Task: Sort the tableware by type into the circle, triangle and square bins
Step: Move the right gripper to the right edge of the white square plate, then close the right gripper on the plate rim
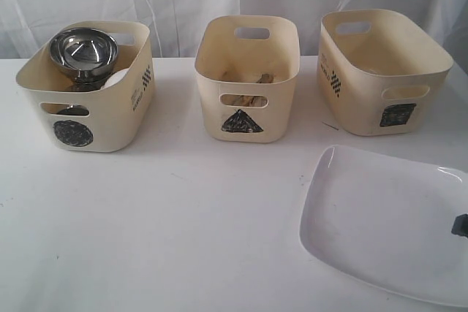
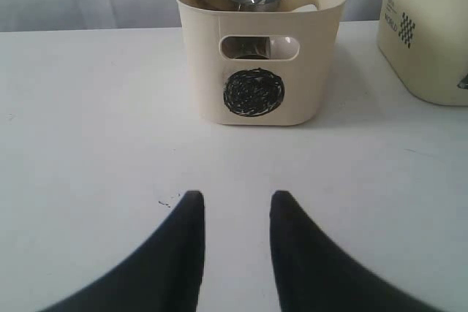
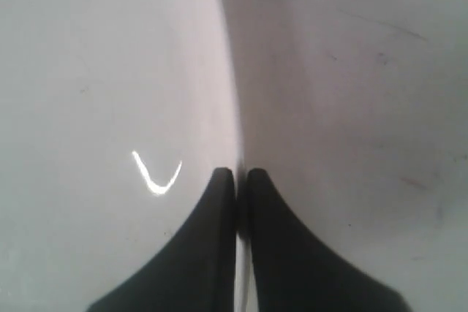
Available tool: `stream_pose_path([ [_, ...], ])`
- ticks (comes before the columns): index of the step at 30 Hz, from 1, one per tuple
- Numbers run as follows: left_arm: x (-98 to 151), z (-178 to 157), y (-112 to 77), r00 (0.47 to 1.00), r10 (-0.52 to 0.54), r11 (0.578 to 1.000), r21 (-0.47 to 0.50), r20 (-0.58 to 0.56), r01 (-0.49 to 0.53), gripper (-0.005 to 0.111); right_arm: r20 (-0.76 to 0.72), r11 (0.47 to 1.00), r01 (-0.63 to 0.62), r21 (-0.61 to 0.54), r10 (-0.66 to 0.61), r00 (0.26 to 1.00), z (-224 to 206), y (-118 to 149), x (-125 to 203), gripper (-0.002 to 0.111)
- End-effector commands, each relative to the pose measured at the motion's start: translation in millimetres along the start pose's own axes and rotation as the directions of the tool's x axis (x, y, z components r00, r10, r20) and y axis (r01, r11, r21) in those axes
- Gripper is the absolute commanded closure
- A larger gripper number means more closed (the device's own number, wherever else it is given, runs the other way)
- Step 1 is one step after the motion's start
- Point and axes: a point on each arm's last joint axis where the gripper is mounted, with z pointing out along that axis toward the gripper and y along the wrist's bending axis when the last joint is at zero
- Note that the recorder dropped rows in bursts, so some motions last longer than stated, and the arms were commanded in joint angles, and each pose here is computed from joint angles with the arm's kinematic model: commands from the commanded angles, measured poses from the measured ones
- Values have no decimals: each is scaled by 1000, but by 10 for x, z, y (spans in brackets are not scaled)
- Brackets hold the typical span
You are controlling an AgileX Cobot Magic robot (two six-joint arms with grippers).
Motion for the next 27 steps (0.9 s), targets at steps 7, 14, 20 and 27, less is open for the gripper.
stream_pose_path([
  [7, 17, 1, -3, 1000, -6, 1000, 5, -3, 6, 70, 37, 1000, 7, 6, -7, 999, 62, -1, -50, 108],
  [14, 17, 1, -3, 1000, -6, 1000, 5, -3, 6, 70, -22, 999, 49, 6, -49, 999, 217, 74, -1, 108],
  [20, 17, 1, -3, 1000, -6, 1000, 5, -3, 6, 70, -79, 997, 75, 8, -74, 994, 302, 111, 54, 108],
  [27, 17, 1, -3, 1000, -6, 1000, 5, -3, 6, 70, -90, 999, 54, 6, -54, 995, 305, 114, 64, 108],
])
